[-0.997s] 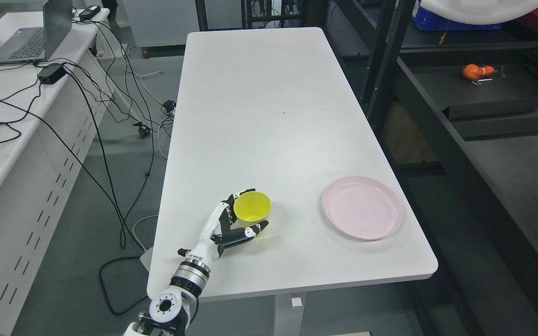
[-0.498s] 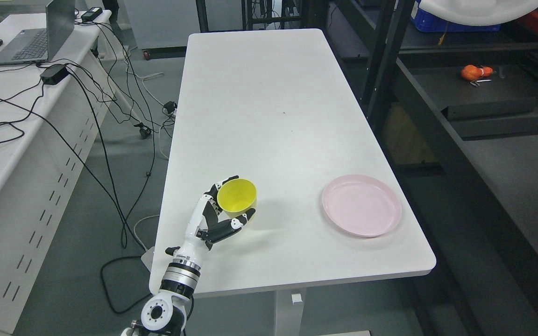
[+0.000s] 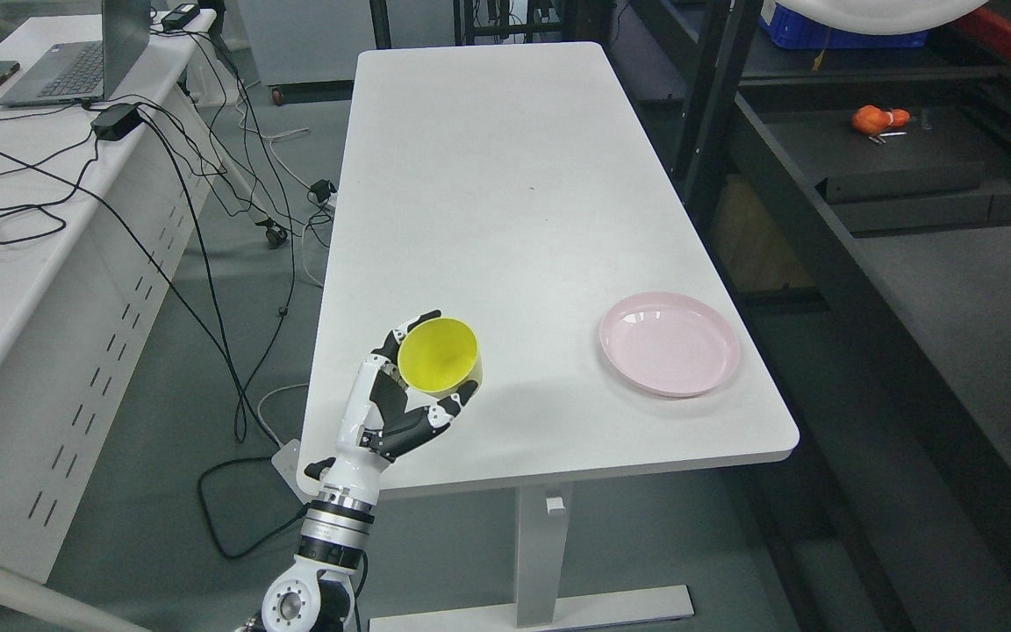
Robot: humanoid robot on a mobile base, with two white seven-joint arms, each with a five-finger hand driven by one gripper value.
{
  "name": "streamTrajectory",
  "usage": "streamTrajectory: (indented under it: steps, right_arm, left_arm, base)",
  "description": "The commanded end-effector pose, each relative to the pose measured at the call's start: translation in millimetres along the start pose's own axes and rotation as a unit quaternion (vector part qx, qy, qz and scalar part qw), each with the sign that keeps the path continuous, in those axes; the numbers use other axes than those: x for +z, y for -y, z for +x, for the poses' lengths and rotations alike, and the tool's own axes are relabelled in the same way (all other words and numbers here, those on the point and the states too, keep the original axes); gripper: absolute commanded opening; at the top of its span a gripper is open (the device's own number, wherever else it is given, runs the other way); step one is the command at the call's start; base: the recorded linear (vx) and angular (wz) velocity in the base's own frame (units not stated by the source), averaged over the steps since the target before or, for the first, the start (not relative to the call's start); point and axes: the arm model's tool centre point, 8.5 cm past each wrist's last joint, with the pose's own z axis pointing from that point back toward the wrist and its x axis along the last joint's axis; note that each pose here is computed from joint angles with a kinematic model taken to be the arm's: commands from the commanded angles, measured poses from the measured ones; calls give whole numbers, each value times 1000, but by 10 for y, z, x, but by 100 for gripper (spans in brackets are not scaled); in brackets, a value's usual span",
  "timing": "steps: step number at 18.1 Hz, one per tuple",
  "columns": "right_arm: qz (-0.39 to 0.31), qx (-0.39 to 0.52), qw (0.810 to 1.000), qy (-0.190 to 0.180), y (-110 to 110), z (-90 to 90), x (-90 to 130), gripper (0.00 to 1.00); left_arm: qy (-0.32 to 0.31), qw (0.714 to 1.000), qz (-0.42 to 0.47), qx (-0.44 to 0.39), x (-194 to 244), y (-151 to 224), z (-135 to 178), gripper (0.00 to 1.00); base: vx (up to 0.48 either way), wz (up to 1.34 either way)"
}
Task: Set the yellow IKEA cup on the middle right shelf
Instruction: 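Carry the yellow cup in the left hand toward the dark shelving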
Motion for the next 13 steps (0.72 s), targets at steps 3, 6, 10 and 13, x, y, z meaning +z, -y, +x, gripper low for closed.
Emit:
streamTrajectory:
  steps: [3, 6, 10, 13]
  right_arm:
    - [-114, -3, 994, -5, 278, -71, 34, 99]
    - [-114, -3, 994, -5, 278, -71, 34, 99]
    - [-114, -3, 994, -5, 278, -71, 34, 99]
    - [-114, -3, 994, -5, 278, -71, 34, 99]
  left_arm:
    - [26, 1000, -15, -1, 34, 52, 133, 0]
    - [24, 1000, -14, -1, 46, 52, 125, 0]
    - [25, 1000, -13, -1, 44, 43, 132, 0]
    - [29, 999, -15, -1, 32, 53, 154, 0]
  base:
    - [-180, -176]
    - [-194, -353]
    - [-234, -486]
    - [-256, -540]
